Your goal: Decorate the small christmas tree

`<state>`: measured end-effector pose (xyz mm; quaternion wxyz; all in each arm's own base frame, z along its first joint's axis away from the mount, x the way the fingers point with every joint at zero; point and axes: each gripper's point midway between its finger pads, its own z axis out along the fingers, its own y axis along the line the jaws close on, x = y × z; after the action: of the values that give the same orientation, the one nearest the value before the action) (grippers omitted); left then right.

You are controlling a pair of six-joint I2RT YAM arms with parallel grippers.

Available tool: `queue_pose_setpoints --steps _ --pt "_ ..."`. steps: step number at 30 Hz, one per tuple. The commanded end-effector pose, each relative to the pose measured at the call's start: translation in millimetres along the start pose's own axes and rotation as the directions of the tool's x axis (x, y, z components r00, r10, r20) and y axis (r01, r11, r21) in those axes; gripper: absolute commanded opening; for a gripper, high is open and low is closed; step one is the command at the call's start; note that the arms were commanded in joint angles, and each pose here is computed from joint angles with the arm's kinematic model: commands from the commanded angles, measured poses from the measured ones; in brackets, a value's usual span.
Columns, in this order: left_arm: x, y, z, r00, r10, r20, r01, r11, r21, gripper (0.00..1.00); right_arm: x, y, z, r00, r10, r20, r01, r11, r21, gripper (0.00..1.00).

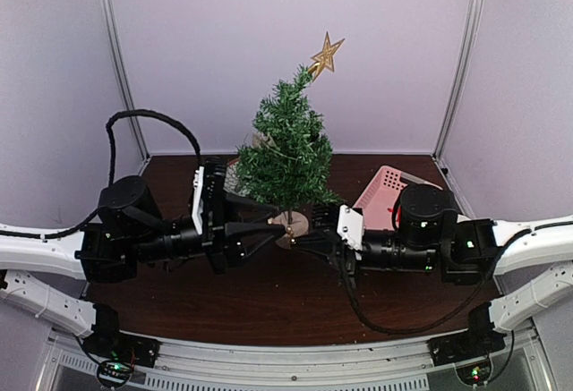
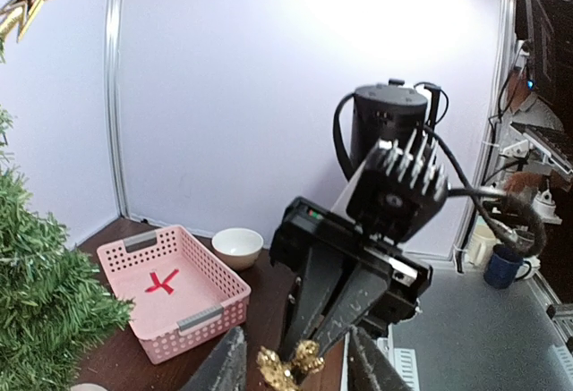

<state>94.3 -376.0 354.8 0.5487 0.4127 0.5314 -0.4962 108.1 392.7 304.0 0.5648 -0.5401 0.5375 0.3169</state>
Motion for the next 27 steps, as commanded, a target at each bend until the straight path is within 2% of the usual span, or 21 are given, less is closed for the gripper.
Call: queue_pose_setpoints --steps 1,5,7,13,19,22,24,27 --pt "-31.7 2.1 -1.3 0.991 0.019 0.129 -0.017 1.000 -0.022 0.37 -3.6 0.0 -2.3 0.999 0.022 0.027 -0.022 1.000 -0.004 0.00" --pt "-28.2 3.5 5.7 0.994 0.012 0.110 -0.009 1.000 -0.024 0.25 -3.6 -1.8 -2.1 0.999 0.023 0.030 -0.023 1.000 0.005 0.00" --pt "-27.0 4.2 6.6 0.994 0.007 0.108 -0.004 1.000 -0.025 0.22 -3.7 -3.5 -2.7 0.999 0.023 0.031 -0.024 1.000 0.016 0.00" --pt "-21.9 6.6 4.1 0.994 -0.017 0.104 0.021 0.999 -0.036 0.28 -6.0 -8.5 -5.2 0.999 0.023 0.045 -0.025 0.999 0.044 0.00" --pt "-23.7 5.9 4.8 0.993 -0.029 0.111 0.033 0.999 -0.031 0.03 -5.6 -8.4 -4.1 0.999 0.025 0.045 -0.027 0.999 0.044 0.00" --pt "-26.9 11.7 3.5 0.991 -0.053 0.124 0.061 0.996 -0.061 0.00 -5.1 -10.9 -4.2 0.999 0.027 0.042 -0.030 0.998 0.059 0.00" --pt "-29.7 14.3 2.1 0.990 -0.056 0.133 0.067 0.995 -0.077 0.00 -4.2 -13.5 -4.2 0.999 0.031 0.041 -0.034 0.997 0.075 0.08" --pt "-33.3 19.2 0.7 0.990 -0.051 0.134 0.066 0.992 -0.107 0.00 -1.5 -16.6 -4.7 0.999 0.034 0.031 -0.037 0.995 0.093 0.42"
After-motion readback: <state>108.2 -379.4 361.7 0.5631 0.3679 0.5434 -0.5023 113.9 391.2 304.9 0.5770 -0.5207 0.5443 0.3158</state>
